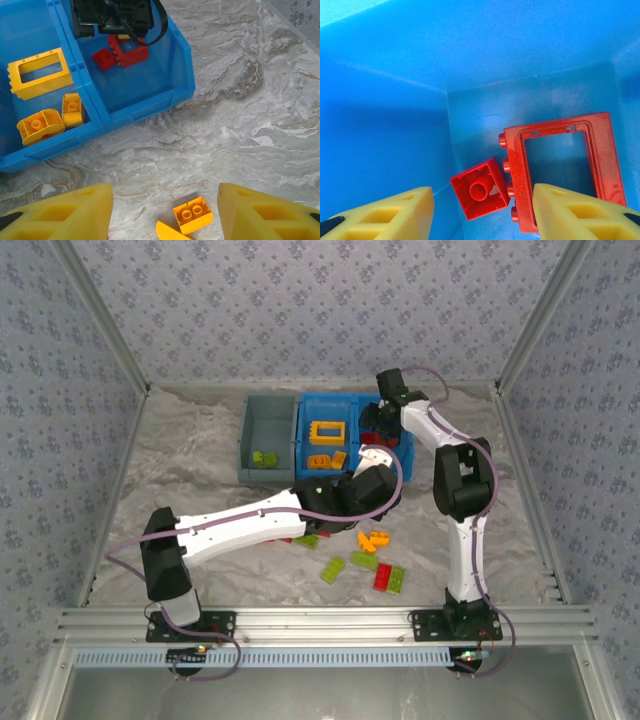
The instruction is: Sort the legos into containers by color
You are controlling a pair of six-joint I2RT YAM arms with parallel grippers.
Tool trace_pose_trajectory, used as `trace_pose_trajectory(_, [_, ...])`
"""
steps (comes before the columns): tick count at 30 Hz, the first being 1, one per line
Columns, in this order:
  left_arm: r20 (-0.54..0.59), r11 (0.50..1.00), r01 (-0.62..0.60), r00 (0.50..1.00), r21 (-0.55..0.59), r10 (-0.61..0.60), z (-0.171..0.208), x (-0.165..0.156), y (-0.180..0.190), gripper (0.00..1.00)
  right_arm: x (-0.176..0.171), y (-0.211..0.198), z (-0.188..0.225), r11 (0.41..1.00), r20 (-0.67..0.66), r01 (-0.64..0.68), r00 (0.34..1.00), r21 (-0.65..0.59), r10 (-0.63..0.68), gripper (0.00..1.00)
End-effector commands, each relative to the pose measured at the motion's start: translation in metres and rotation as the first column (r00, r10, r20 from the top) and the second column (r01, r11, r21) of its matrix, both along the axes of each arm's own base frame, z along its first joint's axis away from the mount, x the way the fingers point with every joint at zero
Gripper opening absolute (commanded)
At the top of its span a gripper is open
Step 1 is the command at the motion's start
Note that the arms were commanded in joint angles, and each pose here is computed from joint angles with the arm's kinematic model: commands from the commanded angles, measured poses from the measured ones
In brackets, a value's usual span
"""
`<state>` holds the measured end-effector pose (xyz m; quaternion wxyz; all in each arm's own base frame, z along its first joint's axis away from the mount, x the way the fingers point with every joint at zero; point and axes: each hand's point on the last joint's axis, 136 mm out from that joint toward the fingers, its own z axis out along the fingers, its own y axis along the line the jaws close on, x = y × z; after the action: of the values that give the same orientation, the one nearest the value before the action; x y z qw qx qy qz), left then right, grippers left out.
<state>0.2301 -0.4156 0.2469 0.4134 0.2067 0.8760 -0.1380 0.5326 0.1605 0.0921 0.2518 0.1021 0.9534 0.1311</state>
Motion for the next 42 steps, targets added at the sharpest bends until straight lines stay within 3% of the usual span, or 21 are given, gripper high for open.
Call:
trace_pose_trajectory(1, [0.013, 0.999, -0.045, 0.999, -0.021, 0.045, 0.017, -0.002, 0.023, 0.57, -0.006, 0.000, 0.052, 1.000, 0.081, -0.006, 0.997, 0.016, 0.005, 0.55])
trace_pose_trajectory(8, [-0.040, 0.993, -0.110, 0.993, -0.046, 0.109, 0.008, -0.016, 0.066, 0.56, -0.042, 0.000, 0.140, 0.999, 0.248, -0.035, 0.968, 0.007, 0.032, 0.46])
trace_pose_trajectory(15, [-0.184, 0.981, -0.182, 0.969, -0.066, 0.167, -0.021, -0.024, 0.113, 0.51, -0.129, -0.005, 0.192, 0.997, 0.380, -0.053, 0.922, -0.050, 0.068, 0.38])
trace_pose_trajectory(18, [-0.281, 0.968, -0.252, 0.930, -0.020, 0.236, -0.044, -0.027, 0.141, 0.51, -0.181, 0.006, 0.186, 0.989, 0.391, -0.111, 0.910, -0.095, 0.140, 0.40])
trace_pose_trajectory(22, [-0.417, 0.942, -0.335, 0.856, 0.000, 0.305, -0.080, -0.038, 0.160, 0.57, -0.251, 0.027, 0.142, 0.965, 0.338, -0.230, 0.905, -0.126, 0.260, 0.43])
trace_pose_trajectory(27, [-0.578, 0.905, -0.425, 0.734, 0.019, 0.357, -0.127, -0.048, 0.145, 0.58, -0.328, 0.056, 0.095, 0.906, 0.301, -0.401, 0.855, -0.132, 0.423, 0.49])
trace_pose_trajectory(33, [-0.702, 0.824, -0.565, 0.576, 0.029, 0.420, -0.174, -0.055, 0.128, 0.65, -0.363, 0.061, 0.075, 0.879, 0.268, -0.448, 0.837, -0.164, 0.476, 0.49])
trace_pose_trajectory(42, [-0.723, 0.786, -0.614, 0.515, 0.063, 0.461, -0.195, -0.054, 0.122, 0.70, -0.367, 0.059, 0.075, 0.885, 0.293, -0.430, 0.835, -0.180, 0.466, 0.49])
